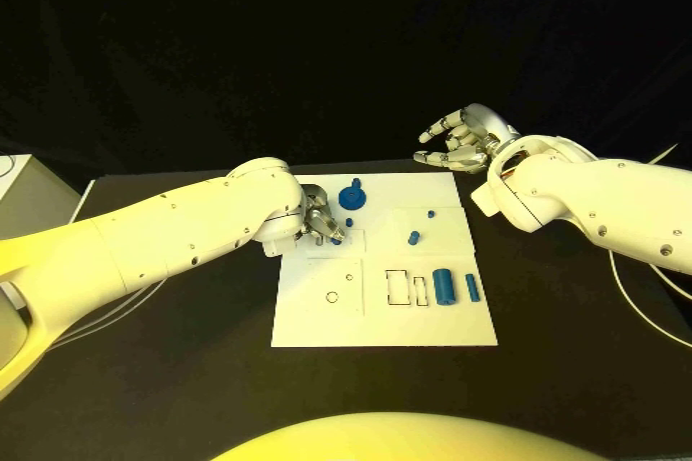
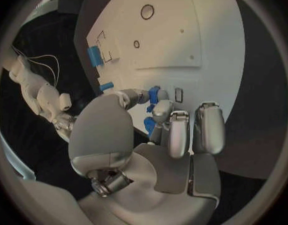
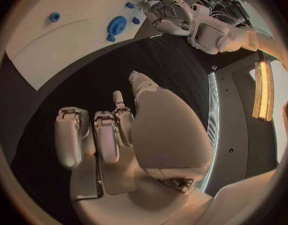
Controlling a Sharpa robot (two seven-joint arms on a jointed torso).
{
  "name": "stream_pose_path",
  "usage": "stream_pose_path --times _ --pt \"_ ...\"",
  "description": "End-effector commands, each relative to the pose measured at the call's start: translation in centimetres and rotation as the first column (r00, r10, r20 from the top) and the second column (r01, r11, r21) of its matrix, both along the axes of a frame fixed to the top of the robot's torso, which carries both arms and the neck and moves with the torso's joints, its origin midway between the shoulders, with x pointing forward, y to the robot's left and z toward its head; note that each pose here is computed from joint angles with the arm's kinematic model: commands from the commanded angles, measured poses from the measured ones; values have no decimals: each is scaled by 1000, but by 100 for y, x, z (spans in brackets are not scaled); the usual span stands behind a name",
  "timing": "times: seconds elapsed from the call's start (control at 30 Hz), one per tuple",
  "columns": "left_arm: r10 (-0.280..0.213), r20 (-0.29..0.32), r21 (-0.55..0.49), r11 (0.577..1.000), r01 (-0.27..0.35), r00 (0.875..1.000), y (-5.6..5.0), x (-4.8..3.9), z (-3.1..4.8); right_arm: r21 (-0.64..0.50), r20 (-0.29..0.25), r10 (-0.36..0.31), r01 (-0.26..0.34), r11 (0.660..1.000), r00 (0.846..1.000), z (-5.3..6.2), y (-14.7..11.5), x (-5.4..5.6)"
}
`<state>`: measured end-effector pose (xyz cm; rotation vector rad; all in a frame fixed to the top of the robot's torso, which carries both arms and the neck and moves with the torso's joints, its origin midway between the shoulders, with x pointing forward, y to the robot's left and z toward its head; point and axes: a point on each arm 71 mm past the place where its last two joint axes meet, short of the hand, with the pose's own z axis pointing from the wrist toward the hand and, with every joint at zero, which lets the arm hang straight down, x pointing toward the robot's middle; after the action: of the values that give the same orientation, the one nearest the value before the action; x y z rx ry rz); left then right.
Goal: Assemble the parts on the task board
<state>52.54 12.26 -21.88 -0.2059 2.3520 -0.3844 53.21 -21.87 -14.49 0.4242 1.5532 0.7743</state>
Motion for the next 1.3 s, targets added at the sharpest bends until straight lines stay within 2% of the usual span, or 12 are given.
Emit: stream_pose_path --times 0.03,0.6,1.3 --pt "-33 -23 4 999 33 999 -63 -37 -35 -9 2 16 -16 1000 1000 1 16 -7" --pt "-40 -37 7 999 41 999 -123 -52 -96 -7 4 20 -20 1000 1000 4 24 -18" --pt "-29 -44 20 999 30 999 -68 -37 -139 -4 9 19 -19 1000 1000 9 14 -23"
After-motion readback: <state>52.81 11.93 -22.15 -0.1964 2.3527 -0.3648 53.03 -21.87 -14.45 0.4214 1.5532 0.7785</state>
